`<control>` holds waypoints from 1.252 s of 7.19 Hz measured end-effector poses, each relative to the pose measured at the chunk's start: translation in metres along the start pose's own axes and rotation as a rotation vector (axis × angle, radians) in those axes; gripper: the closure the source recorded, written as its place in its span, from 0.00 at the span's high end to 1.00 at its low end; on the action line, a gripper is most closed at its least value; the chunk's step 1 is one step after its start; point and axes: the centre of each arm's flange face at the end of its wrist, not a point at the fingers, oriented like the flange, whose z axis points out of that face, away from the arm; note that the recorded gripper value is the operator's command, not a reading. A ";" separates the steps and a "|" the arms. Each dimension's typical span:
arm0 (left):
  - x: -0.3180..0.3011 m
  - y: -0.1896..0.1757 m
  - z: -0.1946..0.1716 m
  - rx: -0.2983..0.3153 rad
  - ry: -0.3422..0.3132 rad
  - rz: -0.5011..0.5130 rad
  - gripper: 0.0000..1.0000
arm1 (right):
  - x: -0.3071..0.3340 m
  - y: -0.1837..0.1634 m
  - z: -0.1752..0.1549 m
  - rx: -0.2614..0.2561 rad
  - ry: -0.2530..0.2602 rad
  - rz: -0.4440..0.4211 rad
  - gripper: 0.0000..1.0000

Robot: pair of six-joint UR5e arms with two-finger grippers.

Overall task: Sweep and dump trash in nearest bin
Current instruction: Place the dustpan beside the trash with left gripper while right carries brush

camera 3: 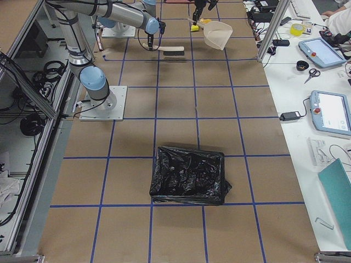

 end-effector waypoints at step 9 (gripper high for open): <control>-0.276 0.146 -0.035 -0.091 -0.044 0.671 0.00 | -0.027 -0.102 -0.108 0.065 -0.117 0.079 0.00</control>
